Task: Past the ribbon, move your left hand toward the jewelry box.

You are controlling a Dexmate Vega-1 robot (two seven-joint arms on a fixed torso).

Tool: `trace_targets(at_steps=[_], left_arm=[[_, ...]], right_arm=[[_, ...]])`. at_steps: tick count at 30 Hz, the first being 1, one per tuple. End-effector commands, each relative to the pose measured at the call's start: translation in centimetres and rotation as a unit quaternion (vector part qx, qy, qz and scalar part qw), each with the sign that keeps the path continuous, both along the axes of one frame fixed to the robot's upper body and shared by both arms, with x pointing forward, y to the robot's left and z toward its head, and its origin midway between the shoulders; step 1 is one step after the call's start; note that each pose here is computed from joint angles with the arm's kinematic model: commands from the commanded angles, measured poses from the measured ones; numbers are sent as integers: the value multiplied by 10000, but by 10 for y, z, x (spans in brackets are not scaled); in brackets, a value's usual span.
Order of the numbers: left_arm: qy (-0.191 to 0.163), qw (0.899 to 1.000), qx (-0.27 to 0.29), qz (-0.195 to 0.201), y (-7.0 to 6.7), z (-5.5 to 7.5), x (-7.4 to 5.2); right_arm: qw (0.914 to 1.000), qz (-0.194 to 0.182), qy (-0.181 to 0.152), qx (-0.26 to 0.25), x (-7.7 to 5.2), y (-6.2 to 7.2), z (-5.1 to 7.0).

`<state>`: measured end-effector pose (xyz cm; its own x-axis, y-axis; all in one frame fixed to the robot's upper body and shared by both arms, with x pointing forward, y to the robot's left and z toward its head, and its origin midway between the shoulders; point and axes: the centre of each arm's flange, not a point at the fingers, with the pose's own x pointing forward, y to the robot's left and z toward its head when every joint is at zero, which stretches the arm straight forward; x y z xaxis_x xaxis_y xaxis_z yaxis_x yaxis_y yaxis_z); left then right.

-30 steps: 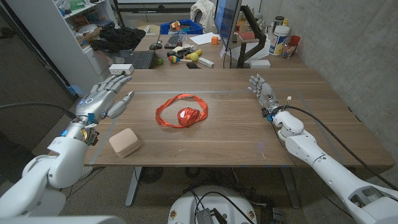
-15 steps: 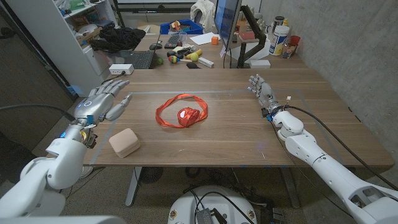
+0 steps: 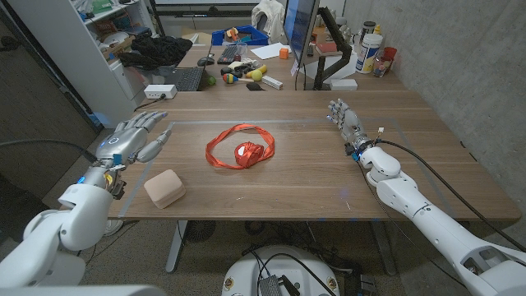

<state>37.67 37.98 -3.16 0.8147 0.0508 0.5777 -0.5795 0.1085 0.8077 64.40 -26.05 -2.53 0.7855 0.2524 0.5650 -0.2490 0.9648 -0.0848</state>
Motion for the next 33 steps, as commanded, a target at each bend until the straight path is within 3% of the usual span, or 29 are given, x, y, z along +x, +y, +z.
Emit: trace_targets(at_steps=[1, 33], left_arm=[[186, 9998, -41, 81, 4, -4, 2], [613, 9980, -72, 126, 4, -16, 15]], right_arm=[[10000, -2, 24, -12, 1, 0, -1], [10000, 8, 35, -44, 4, 0, -2]])
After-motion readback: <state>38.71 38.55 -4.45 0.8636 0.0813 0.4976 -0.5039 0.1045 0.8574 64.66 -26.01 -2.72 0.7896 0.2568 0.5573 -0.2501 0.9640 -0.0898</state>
